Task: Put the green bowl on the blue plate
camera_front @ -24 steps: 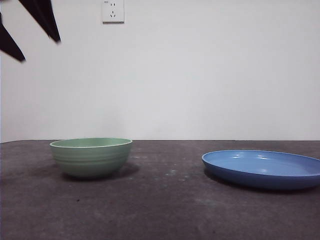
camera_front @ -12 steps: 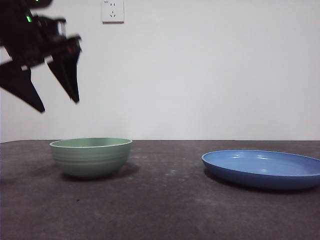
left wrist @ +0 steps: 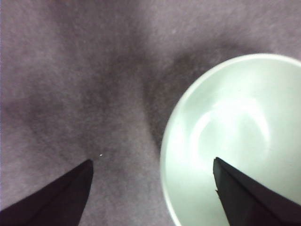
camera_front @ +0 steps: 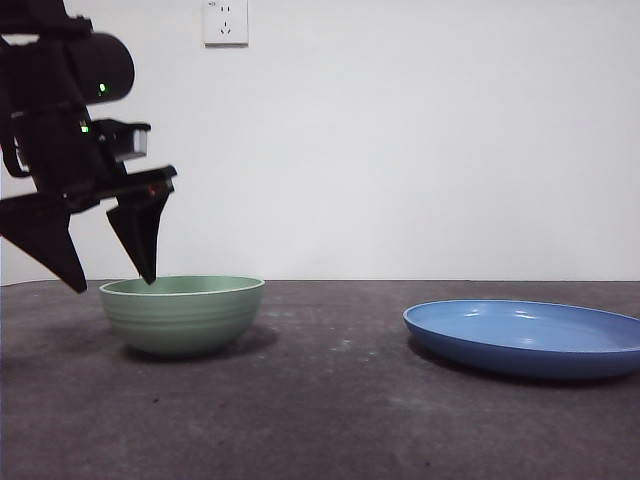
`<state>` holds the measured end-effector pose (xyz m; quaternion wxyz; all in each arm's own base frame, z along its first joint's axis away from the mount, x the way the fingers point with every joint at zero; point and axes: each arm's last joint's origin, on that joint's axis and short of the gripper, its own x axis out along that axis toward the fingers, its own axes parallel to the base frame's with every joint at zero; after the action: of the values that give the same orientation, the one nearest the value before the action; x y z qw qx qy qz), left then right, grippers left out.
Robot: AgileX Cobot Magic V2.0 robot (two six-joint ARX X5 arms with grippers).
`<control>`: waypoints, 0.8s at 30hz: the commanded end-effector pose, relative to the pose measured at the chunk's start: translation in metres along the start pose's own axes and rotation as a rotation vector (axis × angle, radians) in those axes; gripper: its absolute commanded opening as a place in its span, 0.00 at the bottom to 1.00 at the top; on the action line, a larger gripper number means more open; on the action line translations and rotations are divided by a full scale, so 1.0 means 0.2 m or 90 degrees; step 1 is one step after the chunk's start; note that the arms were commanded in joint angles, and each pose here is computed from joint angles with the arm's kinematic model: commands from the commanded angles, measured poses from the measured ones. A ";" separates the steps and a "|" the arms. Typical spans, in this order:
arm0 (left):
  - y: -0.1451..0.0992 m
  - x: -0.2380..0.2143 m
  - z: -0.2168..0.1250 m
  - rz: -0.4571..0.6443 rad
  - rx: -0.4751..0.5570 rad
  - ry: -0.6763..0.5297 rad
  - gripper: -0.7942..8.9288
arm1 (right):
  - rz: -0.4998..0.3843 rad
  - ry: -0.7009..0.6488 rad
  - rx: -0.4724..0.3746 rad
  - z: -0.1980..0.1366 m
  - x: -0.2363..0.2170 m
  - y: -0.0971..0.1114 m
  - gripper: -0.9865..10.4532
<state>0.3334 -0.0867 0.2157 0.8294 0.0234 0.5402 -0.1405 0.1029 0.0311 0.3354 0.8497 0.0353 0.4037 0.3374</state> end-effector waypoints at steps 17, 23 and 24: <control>0.00 0.07 0.02 -0.001 0.011 0.009 0.17 | 0.001 -0.012 -0.004 0.02 -0.02 0.01 0.45; 0.00 0.07 0.02 -0.001 0.009 0.009 0.09 | 0.001 -0.012 -0.004 0.02 -0.02 0.01 0.45; 0.00 0.07 0.02 -0.001 0.009 0.009 0.10 | 0.001 -0.012 -0.004 0.02 -0.02 0.01 0.45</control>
<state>0.3380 -0.0884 0.2057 0.8245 0.0270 0.5471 -0.1420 0.1029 0.0311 0.3354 0.8497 0.0352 0.4037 0.3372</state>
